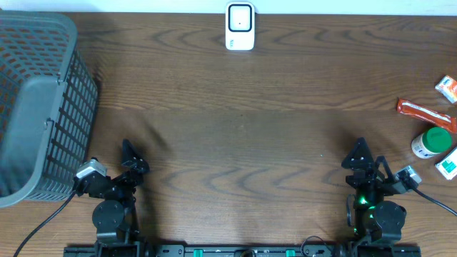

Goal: Scan the item barcode

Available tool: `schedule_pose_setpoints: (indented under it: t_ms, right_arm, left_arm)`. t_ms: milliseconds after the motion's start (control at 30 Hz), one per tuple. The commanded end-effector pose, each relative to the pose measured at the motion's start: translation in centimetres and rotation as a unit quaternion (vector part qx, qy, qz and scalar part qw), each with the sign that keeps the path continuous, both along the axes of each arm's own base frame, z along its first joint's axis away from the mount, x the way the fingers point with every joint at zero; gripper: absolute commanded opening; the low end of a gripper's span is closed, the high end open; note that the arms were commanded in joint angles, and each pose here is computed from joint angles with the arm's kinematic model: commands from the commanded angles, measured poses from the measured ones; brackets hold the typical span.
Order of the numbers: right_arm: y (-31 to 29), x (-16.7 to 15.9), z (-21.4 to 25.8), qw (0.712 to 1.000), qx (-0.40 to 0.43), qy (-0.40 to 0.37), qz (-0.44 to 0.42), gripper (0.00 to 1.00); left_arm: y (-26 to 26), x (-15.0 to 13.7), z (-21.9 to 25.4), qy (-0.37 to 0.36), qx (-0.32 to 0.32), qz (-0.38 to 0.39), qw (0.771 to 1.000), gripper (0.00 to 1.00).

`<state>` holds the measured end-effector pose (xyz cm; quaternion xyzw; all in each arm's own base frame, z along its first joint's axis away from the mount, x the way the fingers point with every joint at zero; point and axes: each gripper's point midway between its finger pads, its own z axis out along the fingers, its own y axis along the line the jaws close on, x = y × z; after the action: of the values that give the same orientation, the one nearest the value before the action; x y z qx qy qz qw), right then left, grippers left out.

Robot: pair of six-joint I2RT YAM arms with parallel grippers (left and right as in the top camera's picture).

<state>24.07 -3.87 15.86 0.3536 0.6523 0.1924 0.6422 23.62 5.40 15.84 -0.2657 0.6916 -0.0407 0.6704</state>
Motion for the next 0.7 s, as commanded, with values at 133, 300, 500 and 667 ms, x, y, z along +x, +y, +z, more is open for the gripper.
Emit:
schedule_pose_setpoints:
  t_ms: [133, 300, 500, 667]
  right_arm:
    - [-0.4, -0.1, 0.1, 1.0, -0.02, 0.0, -0.01, 0.99]
    - [0.0, 0.0, 0.0, 0.979, -0.201, 0.038, 0.022, 0.99]
    - [1.0, 0.1, -0.2, 0.945, -0.316, 0.057, 0.06, 0.99]
    - [1.0, 0.1, -0.1, 0.945, -0.316, 0.055, 0.059, 0.99]
  left_arm:
    - [0.1, 0.0, -1.6, 0.02, 0.007, 0.001, 1.0, 0.98]
    - [0.1, 0.0, -1.6, 0.02, 0.007, 0.001, 1.0, 0.98]
    - [0.1, 0.0, -1.6, 0.02, 0.007, 0.001, 1.0, 0.98]
    - [0.1, 0.0, -1.6, 0.02, 0.007, 0.001, 1.0, 0.98]
